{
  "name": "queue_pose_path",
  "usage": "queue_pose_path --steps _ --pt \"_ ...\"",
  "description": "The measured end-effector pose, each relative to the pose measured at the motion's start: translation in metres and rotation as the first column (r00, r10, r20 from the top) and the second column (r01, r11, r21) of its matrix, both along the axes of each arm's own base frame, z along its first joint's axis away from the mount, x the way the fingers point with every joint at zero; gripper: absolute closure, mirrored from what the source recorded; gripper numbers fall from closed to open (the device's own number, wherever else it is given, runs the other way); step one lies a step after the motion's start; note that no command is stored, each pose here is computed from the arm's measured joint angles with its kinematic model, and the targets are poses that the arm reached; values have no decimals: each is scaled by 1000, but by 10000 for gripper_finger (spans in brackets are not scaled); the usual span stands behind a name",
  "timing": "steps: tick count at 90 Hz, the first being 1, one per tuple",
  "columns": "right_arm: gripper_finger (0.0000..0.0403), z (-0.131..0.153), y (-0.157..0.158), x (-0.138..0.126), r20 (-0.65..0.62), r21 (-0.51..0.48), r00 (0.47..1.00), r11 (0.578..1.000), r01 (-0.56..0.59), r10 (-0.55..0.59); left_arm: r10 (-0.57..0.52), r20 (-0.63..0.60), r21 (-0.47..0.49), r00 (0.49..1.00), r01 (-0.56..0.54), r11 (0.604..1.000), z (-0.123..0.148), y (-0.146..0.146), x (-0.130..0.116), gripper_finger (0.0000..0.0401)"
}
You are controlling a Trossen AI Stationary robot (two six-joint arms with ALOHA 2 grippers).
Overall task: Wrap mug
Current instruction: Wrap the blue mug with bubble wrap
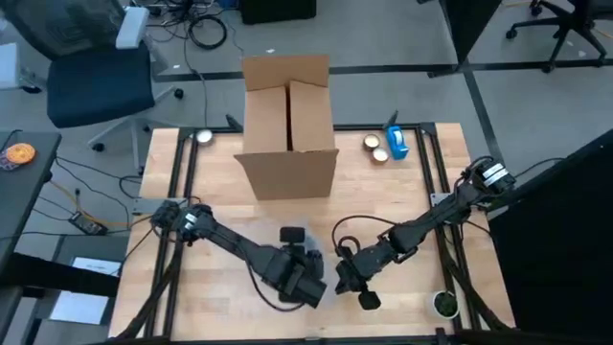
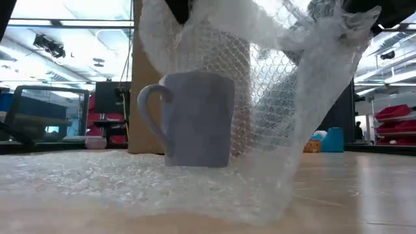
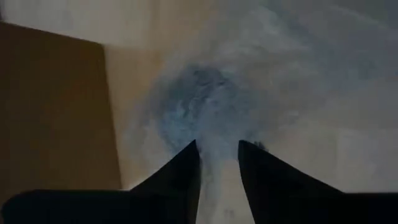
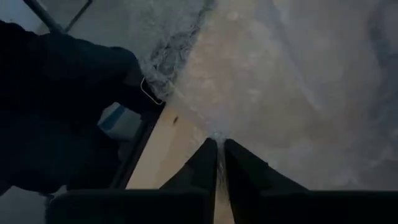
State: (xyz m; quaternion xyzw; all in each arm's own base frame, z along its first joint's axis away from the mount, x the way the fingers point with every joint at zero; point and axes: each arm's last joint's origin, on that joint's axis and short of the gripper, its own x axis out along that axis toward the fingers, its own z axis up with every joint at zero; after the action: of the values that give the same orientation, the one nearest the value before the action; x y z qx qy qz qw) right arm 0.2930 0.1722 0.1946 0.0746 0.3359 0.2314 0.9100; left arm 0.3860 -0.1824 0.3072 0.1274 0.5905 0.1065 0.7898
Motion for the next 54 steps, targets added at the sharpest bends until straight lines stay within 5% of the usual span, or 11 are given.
queue_pose_path --steps 27,54 --pt "403 0 3 -2 -5 8 1000 1000 -2 2 -68 -52 -324 996 47 945 4 31 19 330" --pt "403 0 8 -5 -13 20 1000 1000 -7 7 -77 -28 -342 997 63 938 2 67 35 394"
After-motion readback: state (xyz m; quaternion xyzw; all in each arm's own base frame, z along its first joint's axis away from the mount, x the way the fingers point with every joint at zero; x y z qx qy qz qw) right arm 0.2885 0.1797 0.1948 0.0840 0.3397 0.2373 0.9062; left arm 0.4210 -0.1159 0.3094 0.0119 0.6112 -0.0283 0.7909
